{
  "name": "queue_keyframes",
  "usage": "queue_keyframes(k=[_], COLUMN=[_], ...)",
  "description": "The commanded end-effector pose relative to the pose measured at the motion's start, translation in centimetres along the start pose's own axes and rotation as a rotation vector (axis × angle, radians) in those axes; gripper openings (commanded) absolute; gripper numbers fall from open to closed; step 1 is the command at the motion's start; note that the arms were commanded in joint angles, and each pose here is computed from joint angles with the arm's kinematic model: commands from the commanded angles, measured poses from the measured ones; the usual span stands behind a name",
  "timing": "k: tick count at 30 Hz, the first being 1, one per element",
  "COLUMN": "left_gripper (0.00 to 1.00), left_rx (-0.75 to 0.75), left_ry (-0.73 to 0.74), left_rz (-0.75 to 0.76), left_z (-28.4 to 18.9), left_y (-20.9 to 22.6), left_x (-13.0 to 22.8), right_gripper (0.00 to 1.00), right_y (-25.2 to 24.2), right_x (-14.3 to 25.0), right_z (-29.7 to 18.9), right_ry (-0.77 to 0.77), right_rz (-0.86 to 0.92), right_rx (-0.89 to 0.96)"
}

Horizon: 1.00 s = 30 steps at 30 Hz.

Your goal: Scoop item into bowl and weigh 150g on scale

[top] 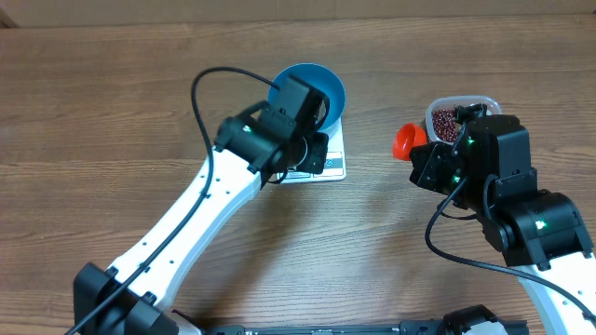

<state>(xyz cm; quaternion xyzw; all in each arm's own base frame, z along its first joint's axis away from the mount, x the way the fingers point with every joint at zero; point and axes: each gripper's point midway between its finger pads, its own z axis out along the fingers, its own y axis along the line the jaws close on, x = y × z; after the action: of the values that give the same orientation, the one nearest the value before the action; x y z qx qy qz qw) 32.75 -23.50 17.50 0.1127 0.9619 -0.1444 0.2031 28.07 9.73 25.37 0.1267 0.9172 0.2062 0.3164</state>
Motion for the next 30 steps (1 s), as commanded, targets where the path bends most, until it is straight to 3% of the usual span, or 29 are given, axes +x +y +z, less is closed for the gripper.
queue_keyframes(k=[1,10,30], left_gripper=[0.04,0.04,0.04], left_rx=[-0.047,0.016,-0.027], left_ry=[0.000,-0.119,-0.125], left_rz=[0.024,0.253,0.317], left_z=[2.7,6.8,11.2], left_y=[1.6,1.4,1.9], left_x=[1.3,1.3,1.8], right_gripper=[0.04,0.04,0.04], right_y=[0.5,-0.1,-0.4], right_x=[-0.9,-1.4,-1.5], right_z=[-0.8,-0.8,-0.9], right_ry=[-0.030,-0.045,-0.047], right_rz=[-0.022,-0.007,0.002], right_rx=[-0.015,-0.003,0.005])
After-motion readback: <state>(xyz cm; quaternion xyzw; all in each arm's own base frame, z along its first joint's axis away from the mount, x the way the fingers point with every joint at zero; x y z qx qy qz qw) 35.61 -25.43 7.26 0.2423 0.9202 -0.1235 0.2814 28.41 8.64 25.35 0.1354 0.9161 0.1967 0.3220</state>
